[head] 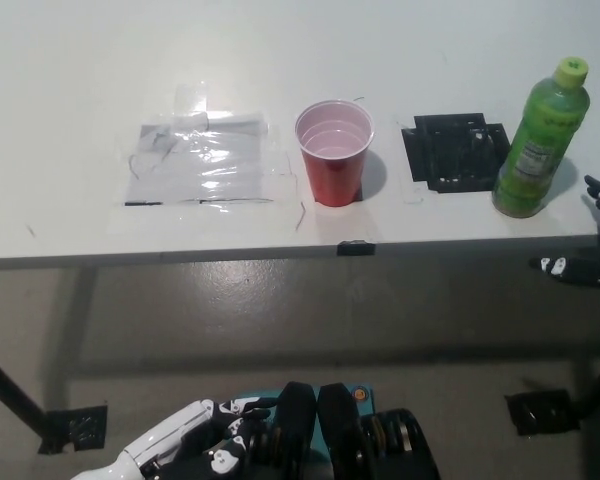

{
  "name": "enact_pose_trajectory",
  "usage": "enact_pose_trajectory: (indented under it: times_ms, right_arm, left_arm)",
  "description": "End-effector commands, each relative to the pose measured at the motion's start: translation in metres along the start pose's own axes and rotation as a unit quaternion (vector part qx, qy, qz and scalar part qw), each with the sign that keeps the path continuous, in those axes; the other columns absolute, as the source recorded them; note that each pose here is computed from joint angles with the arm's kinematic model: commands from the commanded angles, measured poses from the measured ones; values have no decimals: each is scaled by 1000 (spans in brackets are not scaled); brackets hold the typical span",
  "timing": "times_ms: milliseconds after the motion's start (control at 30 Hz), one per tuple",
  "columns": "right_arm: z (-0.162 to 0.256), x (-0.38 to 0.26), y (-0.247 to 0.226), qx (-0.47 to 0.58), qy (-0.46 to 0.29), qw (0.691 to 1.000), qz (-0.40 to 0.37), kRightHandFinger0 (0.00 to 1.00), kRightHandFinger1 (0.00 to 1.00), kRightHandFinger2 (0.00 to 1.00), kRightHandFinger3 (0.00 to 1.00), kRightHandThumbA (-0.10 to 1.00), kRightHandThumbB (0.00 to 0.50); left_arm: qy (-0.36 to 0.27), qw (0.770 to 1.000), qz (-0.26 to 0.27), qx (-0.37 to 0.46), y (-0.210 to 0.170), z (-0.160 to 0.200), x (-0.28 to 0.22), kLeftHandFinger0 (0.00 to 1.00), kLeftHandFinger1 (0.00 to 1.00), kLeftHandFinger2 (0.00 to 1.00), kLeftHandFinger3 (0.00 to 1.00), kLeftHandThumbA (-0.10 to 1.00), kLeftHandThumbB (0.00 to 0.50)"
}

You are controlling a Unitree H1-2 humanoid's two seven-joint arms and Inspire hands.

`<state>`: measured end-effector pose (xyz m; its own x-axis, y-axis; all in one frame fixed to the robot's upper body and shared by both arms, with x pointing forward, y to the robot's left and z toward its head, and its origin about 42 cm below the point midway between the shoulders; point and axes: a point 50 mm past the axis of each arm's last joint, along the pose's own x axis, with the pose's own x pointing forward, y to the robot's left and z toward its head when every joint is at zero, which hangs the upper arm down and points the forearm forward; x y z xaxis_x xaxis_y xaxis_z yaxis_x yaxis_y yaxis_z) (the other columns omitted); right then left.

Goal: The robot uses its right hand to pick up a bottle kept in the middle of the desk and tilt it into a cup kept next to it to pour water out

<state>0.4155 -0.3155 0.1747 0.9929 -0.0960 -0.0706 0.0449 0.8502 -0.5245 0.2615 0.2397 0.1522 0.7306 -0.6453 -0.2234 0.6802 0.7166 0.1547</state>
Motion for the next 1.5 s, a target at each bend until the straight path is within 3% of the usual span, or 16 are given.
enact_pose_trajectory:
  times_ms: [0,300,400,433,567,600,667,700,800,900,967,1067,1467]
  right_arm:
    - [18,-25,-5,48,-69,996,25,1000,1000,1000,1000,1000,500]
    - [40,-121,27,86,-157,981,72,1000,1000,1000,1000,998,500]
    - [49,-160,54,85,-187,974,96,1000,1000,1000,1000,942,464]
    - [46,-163,59,79,-187,974,105,1000,1000,1000,1000,920,477]
    - [29,-157,69,85,-185,971,122,1000,1000,1000,1000,772,433]
    - [22,-155,70,93,-176,971,132,1000,1000,1000,1000,767,454]
    - [17,-152,72,95,-174,970,138,932,1000,1000,1000,733,438]
    - [6,-149,73,99,-154,971,154,879,1000,1000,1000,693,401]
    - [2,-145,75,100,-154,969,163,802,1000,1000,1000,656,393]
    - [-3,-141,80,91,-152,968,176,694,871,1000,1000,619,416]
    - [-5,-139,81,69,-158,968,183,607,773,942,1000,611,407]
    - [-7,-140,84,56,-149,967,201,687,832,943,1000,607,420]
    - [-5,-139,82,7,-148,964,222,601,763,949,1000,640,439]
  left_arm:
    - [-13,1000,-3,9,5,7,-5,1000,1000,1000,1000,412,500]
    - [-9,1000,-4,9,3,6,-4,1000,1000,1000,1000,442,500]
    - [-12,1000,-6,8,3,5,-4,1000,1000,1000,1000,431,500]
    - [-11,1000,-6,9,3,5,-4,1000,1000,1000,1000,432,500]
    - [-10,1000,-6,9,3,5,-5,1000,1000,1000,1000,435,500]
    - [-11,1000,-6,9,2,5,-5,1000,1000,1000,1000,434,500]
    - [-11,1000,-5,7,2,5,-5,1000,1000,1000,1000,428,500]
    - [-10,1000,-7,10,3,7,-4,1000,1000,1000,1000,411,500]
    - [-9,1000,-7,11,3,7,-4,1000,1000,1000,1000,414,500]
    - [-8,1000,-6,11,3,9,-5,1000,1000,1000,1000,412,500]
    - [-11,1000,-6,11,3,7,-5,1000,1000,1000,1000,422,500]
    - [-10,1000,-6,10,2,6,-7,1000,1000,1000,1000,420,500]
    - [-9,1000,-7,9,2,6,-7,1000,1000,1000,1000,413,500]
